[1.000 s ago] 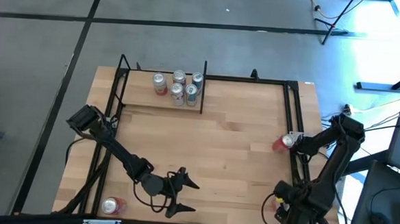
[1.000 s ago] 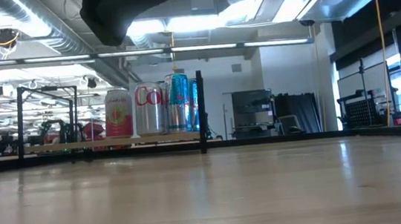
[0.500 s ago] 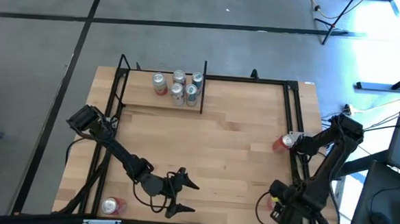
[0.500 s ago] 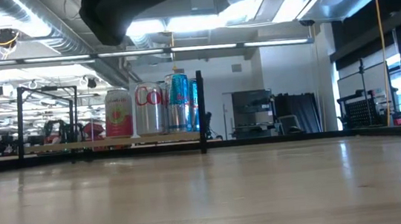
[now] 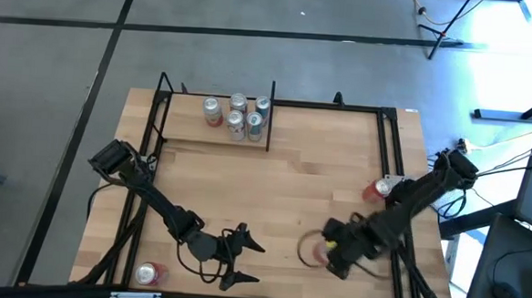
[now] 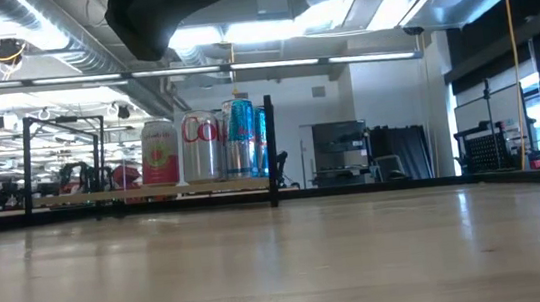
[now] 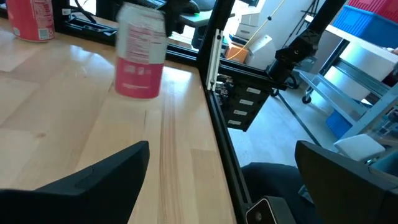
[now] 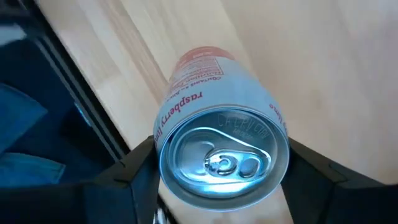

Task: Place canned beverage on shelf
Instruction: Put the pink soda can on the shelf aligned with other pink soda can

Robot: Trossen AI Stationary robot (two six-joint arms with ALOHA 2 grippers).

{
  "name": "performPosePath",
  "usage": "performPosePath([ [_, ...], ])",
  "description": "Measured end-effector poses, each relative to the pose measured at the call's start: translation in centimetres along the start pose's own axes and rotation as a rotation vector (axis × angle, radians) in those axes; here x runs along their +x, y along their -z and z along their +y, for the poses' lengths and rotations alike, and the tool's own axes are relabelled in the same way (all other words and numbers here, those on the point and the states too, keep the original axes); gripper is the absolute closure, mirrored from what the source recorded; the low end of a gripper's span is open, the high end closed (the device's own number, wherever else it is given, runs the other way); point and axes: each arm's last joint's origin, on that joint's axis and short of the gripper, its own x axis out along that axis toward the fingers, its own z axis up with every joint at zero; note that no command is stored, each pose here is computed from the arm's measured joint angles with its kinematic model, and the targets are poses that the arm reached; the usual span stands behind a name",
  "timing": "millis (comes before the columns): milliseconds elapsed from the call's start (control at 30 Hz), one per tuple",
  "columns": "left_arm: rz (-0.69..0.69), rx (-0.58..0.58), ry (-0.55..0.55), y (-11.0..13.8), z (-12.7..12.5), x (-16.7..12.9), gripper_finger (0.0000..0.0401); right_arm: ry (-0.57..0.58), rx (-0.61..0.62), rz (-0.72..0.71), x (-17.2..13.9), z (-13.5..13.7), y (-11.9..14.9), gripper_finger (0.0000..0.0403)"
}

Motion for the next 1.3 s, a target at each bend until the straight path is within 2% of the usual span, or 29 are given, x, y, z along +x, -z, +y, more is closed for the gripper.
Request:
performPosePath([
  [267,0.000,-0.001,0.000,0.0,0.0,0.0,0.0014,0.006,-0.024,-0.024,-0.2,-2.0,-7.9,0.0162],
  [433,0.001,0.000,0.000,0.0,0.0,0.0,0.0014,0.026,-0.035,0.032,1.2,-2.7,-11.6,0.0162],
  [533,0.002,0.000,0.002,0.0,0.0,0.0,0.0014,0.034,-0.047,0.046,2.1,-2.8,-12.9,0.0162],
  [733,0.007,0.004,0.008,0.2,-0.2,-0.1,0.0014,0.050,-0.074,0.057,3.1,-2.4,-13.5,0.0158],
  [967,0.005,0.004,0.007,0.2,-0.3,-0.1,0.0014,0.036,-0.089,0.036,3.2,-2.3,-13.7,0.0072],
  [1067,-0.008,0.004,-0.018,0.1,-0.2,-0.1,0.0014,0.035,-0.134,0.037,3.2,-2.3,-13.7,0.0043],
  [1300,-0.021,0.015,-0.093,0.3,0.1,-0.2,0.0014,0.020,-0.168,-0.026,0.9,-2.3,-12.7,0.0017],
])
